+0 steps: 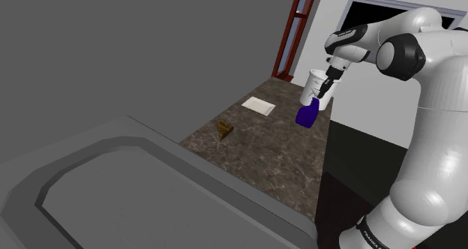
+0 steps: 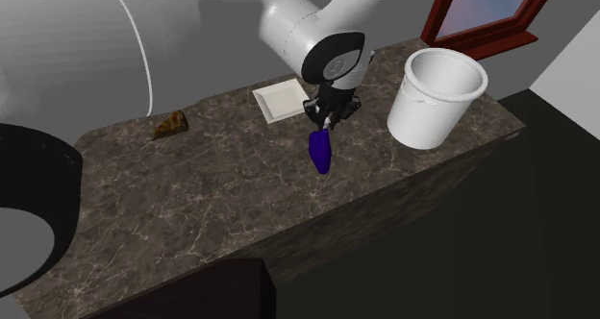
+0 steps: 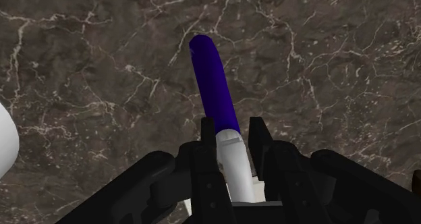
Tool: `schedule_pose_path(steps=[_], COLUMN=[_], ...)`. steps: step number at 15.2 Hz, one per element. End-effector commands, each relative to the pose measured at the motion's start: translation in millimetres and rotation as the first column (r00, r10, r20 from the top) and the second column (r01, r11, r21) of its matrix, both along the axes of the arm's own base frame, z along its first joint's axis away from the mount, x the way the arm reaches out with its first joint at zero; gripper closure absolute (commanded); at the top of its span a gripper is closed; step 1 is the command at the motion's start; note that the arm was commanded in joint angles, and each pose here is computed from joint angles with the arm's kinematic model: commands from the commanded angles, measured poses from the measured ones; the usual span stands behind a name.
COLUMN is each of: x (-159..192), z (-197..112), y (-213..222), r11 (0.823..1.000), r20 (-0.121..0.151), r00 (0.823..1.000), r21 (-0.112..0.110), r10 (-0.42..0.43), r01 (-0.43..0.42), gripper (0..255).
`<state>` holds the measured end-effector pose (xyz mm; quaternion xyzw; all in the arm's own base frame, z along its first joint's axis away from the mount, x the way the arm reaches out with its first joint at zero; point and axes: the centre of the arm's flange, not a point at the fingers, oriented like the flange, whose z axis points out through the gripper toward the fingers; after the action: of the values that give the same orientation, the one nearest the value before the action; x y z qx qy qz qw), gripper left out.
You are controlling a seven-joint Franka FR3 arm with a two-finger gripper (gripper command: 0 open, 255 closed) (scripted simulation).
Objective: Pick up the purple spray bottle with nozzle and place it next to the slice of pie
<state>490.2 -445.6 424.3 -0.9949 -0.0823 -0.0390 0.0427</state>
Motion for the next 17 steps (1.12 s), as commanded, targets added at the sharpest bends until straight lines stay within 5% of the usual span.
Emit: schedule_pose_path(steps=[1,7,17], x=[0,0,0], z=[0,0,53], y=[0,0,0], r11=[1.0,1.0,1.0], r20=[0.0,0.0,0.0], r00=[1.0,1.0,1.0], r21=[0.0,0.0,0.0], r10=[0.0,0.0,0.0], r01=[0.0,0.0,0.0], gripper=[255,255,255])
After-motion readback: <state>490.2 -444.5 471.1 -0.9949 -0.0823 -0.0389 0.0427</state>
